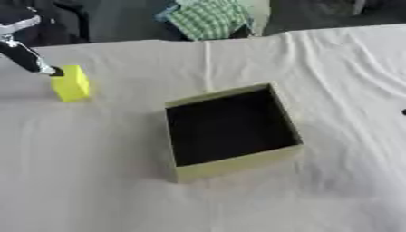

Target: Pick up objects on the table and place them in the box.

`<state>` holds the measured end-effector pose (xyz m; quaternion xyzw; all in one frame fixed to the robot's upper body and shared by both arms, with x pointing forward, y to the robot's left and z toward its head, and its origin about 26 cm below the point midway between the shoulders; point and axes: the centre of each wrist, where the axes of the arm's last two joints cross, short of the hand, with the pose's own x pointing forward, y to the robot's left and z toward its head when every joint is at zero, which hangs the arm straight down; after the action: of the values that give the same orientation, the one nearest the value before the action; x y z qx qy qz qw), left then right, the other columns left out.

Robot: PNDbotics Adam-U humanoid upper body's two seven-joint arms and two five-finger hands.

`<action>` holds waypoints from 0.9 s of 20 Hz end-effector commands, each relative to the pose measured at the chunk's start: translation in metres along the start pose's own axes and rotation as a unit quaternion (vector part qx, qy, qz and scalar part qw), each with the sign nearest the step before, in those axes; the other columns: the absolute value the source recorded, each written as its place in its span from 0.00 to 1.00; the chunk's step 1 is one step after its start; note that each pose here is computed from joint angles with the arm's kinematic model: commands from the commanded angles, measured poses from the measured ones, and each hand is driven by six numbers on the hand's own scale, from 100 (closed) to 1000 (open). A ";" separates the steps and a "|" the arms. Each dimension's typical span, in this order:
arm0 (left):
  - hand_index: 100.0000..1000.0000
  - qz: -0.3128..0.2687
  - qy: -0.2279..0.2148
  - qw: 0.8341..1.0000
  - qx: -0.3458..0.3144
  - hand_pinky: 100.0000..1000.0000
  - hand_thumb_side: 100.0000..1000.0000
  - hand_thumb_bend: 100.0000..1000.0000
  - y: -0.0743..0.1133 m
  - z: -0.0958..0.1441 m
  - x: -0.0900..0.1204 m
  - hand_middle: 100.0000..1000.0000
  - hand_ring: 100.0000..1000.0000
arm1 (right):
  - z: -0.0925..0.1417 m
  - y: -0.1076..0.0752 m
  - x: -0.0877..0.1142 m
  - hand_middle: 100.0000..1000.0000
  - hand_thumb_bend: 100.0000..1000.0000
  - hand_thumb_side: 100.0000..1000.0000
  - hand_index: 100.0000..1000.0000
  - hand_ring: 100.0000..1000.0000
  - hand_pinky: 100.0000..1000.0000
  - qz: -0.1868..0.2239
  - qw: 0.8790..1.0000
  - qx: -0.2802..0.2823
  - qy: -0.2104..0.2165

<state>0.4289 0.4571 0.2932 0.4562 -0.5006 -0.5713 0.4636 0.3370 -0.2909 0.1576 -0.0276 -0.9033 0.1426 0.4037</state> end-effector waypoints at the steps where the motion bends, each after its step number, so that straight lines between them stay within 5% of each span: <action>1: 0.83 -0.011 0.009 1.000 -0.006 0.79 0.09 0.60 0.010 0.006 -0.006 0.74 0.74 | -0.004 -0.005 0.005 0.70 0.00 0.73 0.85 0.84 0.52 0.012 1.000 0.003 -0.009; 18: 0.83 0.002 0.010 0.999 -0.033 0.78 0.11 0.58 -0.015 -0.007 0.001 0.69 0.69 | -0.004 -0.004 0.004 0.70 0.00 0.74 0.85 0.84 0.52 0.009 1.000 0.005 -0.011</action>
<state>0.4386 0.4495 0.2637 0.4294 -0.4781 -0.5901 0.4886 0.3371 -0.2914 0.1576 -0.0268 -0.9034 0.1446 0.4027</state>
